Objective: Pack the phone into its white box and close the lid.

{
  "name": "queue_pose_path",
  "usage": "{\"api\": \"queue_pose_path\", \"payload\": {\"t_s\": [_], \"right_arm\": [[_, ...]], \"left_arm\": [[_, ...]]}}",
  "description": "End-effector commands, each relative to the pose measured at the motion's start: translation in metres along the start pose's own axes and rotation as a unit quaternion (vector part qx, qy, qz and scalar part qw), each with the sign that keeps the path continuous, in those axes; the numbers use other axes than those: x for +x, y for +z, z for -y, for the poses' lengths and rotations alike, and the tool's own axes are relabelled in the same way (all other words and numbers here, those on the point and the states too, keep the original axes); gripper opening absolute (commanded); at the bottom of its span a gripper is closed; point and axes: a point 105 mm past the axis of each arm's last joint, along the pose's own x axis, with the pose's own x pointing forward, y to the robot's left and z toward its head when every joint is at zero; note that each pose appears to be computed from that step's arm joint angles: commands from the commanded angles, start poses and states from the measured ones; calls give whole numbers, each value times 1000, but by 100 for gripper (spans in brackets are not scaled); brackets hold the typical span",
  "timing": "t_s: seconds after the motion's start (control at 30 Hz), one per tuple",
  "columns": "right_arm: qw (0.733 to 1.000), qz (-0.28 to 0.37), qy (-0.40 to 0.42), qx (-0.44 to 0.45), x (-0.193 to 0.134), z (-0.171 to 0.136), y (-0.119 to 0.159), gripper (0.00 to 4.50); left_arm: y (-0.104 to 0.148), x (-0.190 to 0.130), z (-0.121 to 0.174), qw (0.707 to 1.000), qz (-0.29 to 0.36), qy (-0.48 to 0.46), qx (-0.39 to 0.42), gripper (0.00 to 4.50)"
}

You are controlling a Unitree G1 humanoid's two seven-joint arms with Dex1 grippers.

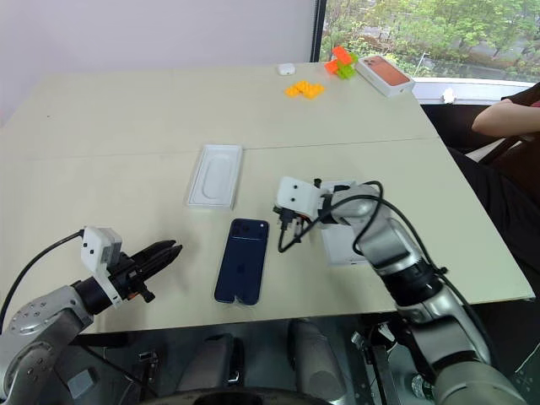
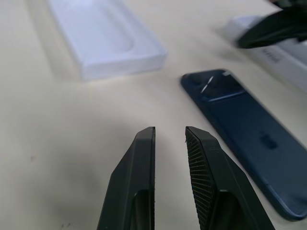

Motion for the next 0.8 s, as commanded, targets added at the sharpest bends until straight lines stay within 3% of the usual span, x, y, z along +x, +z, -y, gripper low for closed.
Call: {"api": "queue_pose_path", "payload": {"t_s": [0.03, 0.07, 0.23, 0.33, 0.43, 0.6, 0.8], "right_arm": [[999, 18, 34, -21, -7, -20, 12, 0], [999, 16, 45, -18, -6, -26, 11, 0], [998, 7, 59, -20, 0, -36, 6, 0], [998, 8, 64, -17, 4, -39, 7, 0], [998, 0, 67, -18, 9, -39, 4, 0], [995, 0, 95, -26, 16, -49, 5, 0], [993, 24, 112, -22, 33, -58, 19, 0]], "left_arm": [[5, -3, 2, 998, -5, 1, -66, 159], [4, -4, 3, 997, -11, -5, -82, 191], [6, -1, 4, 989, -39, -8, -143, 436], [2, -2, 6, 984, -84, -16, -157, 444], [-19, -1, 13, 962, -179, -36, -201, 444], [-35, -4, 21, 941, -257, -42, -215, 444], [-34, -2, 35, 933, -269, -64, -232, 444]]}}
